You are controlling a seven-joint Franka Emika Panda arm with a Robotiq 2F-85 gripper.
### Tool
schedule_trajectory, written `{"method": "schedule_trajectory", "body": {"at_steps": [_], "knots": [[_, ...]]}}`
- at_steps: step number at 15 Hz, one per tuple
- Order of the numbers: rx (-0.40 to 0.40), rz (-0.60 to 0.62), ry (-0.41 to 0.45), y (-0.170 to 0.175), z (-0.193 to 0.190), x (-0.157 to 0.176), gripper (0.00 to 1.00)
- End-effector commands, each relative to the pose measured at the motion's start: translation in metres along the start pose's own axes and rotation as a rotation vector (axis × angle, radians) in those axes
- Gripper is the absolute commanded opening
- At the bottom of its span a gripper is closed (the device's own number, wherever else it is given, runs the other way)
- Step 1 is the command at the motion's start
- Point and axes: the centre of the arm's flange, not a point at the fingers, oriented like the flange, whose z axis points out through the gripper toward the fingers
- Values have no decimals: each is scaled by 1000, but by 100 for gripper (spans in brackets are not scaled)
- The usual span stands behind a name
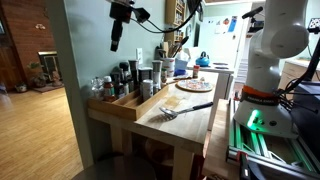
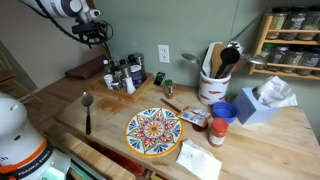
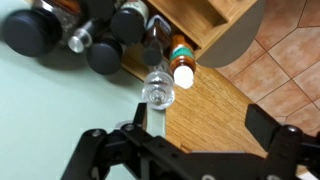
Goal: Put the brown bottle onto the wooden tray
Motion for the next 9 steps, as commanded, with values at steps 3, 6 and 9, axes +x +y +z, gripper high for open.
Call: {"method": "schedule_trajectory", "body": {"at_steps": [3, 6, 9], "knots": [[-73, 168, -111, 58, -81, -99, 100], [-128, 290, -142, 86, -116, -154, 100], [-171, 415, -149, 104, -140, -200, 100]]}}
